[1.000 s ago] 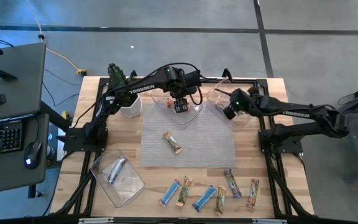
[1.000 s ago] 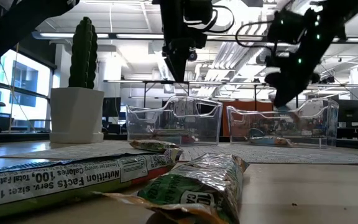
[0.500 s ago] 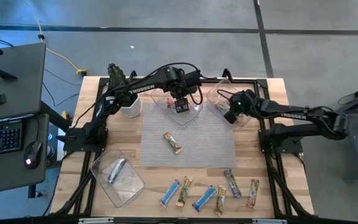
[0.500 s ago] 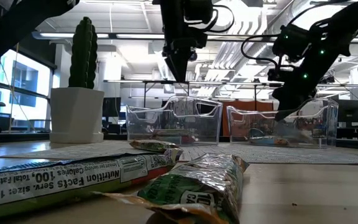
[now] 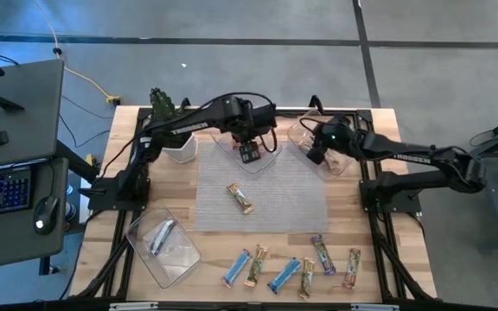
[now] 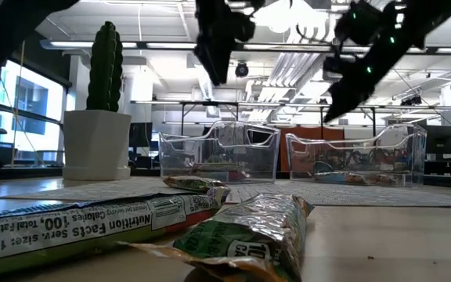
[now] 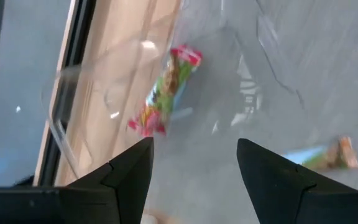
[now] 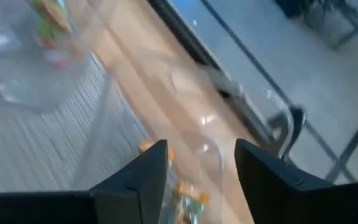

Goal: Pick and place Granola Bars by type
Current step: Put the yellow granola bar into the top right transparent bin

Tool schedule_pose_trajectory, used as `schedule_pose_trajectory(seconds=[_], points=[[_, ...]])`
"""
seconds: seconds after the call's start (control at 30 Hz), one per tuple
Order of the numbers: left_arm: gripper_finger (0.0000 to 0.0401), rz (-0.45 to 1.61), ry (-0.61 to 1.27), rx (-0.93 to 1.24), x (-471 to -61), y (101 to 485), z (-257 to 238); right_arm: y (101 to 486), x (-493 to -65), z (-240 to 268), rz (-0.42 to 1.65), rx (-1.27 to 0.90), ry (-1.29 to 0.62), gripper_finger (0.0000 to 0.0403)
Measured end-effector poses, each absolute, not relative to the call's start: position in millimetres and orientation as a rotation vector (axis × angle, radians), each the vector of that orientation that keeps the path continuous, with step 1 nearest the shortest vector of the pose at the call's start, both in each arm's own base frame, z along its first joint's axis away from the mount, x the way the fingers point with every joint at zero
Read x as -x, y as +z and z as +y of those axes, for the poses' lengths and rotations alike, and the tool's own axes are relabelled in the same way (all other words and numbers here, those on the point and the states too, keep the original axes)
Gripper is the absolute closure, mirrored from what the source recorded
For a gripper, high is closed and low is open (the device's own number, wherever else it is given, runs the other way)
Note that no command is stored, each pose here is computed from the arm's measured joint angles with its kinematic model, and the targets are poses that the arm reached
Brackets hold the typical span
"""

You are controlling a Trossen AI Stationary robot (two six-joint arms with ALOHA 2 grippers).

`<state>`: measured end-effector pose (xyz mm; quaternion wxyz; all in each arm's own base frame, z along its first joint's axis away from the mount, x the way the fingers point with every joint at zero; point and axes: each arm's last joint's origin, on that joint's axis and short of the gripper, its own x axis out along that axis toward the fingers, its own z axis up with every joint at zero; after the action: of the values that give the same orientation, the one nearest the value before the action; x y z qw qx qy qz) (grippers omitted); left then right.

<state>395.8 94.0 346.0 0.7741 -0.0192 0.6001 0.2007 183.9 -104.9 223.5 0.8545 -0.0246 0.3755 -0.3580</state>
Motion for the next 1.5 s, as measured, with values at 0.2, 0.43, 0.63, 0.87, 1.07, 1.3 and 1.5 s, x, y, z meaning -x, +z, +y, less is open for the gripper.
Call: schedule_pose_trajectory(seconds=[0.2,0.43,0.63,0.87,1.07,1.3,1.5], points=[[0.0176,1.279,0.535,0.004,-380.7,365.0,60.4,261.4,-199.0,-98.2,0.702,0.141,-0.69,0.0241],[0.0176,1.343,0.457,-0.024,-354.7,361.2,30.0,262.0,-199.7,-93.2,0.734,0.161,-0.662,0.024],[0.0176,1.346,0.317,-0.075,-319.8,327.8,13.4,242.7,-191.7,-89.9,0.853,0.122,-0.655,0.0245],[0.0176,0.998,-0.269,0.016,-323.3,278.6,-6.3,239.3,-191.3,-89.8,0.85,0.116,-0.661,0.0245],[0.0176,0.987,-0.287,0.059,-324.2,236.4,-9.8,241.1,-193.2,-90.2,0.81,0.085,-0.664,0.0248],[0.0176,1.062,-0.155,0.038,-316.8,207.2,-6.3,240.7,-194.1,-89.0,0.797,0.044,-0.622,0.0253],[0.0176,1.07,-0.122,0.065,-315.4,202.7,-6.1,241.9,-195.2,-89.3,0.78,0.043,-0.621,0.0252]])
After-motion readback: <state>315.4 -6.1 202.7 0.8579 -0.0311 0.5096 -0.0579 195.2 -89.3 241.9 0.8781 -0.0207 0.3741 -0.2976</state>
